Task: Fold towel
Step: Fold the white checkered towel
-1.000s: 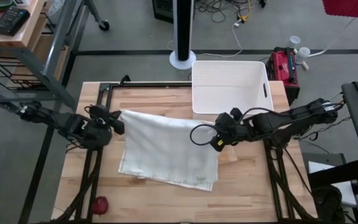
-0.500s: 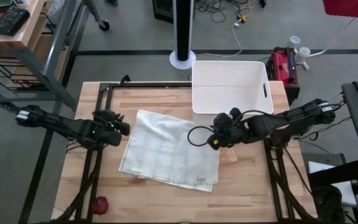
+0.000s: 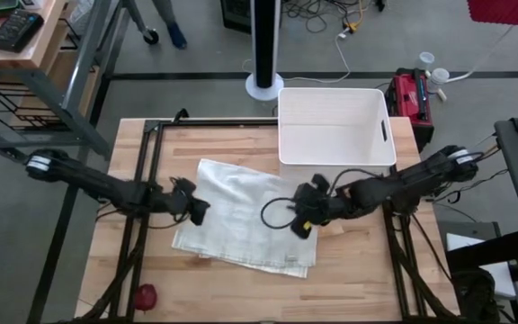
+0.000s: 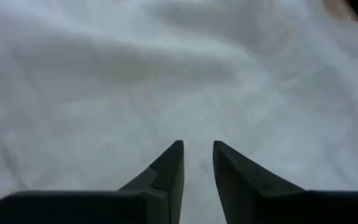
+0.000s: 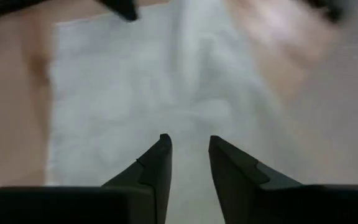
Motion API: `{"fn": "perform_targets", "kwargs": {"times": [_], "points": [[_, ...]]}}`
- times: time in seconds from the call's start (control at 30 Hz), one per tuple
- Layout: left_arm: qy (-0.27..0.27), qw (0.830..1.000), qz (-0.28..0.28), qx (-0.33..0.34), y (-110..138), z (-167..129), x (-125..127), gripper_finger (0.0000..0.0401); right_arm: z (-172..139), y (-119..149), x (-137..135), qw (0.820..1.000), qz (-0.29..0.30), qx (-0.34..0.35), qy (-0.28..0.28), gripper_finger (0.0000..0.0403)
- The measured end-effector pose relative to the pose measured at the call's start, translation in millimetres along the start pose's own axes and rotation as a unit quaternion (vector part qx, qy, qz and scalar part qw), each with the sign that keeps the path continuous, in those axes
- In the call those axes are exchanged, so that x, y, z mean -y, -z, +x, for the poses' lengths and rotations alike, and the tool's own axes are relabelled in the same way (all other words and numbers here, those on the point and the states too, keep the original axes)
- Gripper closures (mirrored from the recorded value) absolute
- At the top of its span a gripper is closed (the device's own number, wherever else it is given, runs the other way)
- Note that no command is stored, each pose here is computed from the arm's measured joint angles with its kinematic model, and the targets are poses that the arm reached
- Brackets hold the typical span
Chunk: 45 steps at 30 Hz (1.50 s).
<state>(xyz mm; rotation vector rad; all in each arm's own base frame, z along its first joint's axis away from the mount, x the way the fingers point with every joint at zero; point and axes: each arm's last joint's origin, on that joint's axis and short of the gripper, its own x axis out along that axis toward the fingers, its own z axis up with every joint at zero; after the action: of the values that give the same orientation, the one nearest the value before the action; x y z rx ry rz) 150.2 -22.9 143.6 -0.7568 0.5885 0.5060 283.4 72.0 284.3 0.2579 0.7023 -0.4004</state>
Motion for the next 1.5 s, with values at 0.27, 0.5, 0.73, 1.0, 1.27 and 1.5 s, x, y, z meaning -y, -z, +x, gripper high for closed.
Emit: {"fn": "perform_targets", "kwargs": {"times": [0.27, 0.5, 0.73, 1.0, 1.27, 1.5], "points": [[-0.035, 0.985, -0.101, -0.136, 22, 30, 2, 0.0328, 68, 30, -36, 0.991, -0.033, -0.094, -0.087, 0.0352], [-0.032, 0.971, -0.079, -0.224, 31, 42, 37, 0.0358, 114, 57, -55, 0.973, -0.063, -0.19, -0.115, 0.04], [-0.07, 0.958, -0.031, -0.275, 25, 30, 76, 0.0396, 117, 77, -67, 0.924, -0.082, -0.302, -0.22, 0.0402], [-0.051, 0.982, 0.027, -0.18, 8, 10, 118, 0.0391, 97, 71, -84, 0.903, -0.117, -0.295, -0.29, 0.0401], [-0.075, 0.991, 0.077, -0.08, 1, 19, 123, 0.04, 70, 31, -75, 0.979, -0.103, -0.163, -0.069, 0.0402], [-0.118, 0.985, 0.08, -0.094, 20, 48, 107, 0.0396, 81, 31, -52, 0.979, -0.094, -0.179, 0.016, 0.0402]]}}
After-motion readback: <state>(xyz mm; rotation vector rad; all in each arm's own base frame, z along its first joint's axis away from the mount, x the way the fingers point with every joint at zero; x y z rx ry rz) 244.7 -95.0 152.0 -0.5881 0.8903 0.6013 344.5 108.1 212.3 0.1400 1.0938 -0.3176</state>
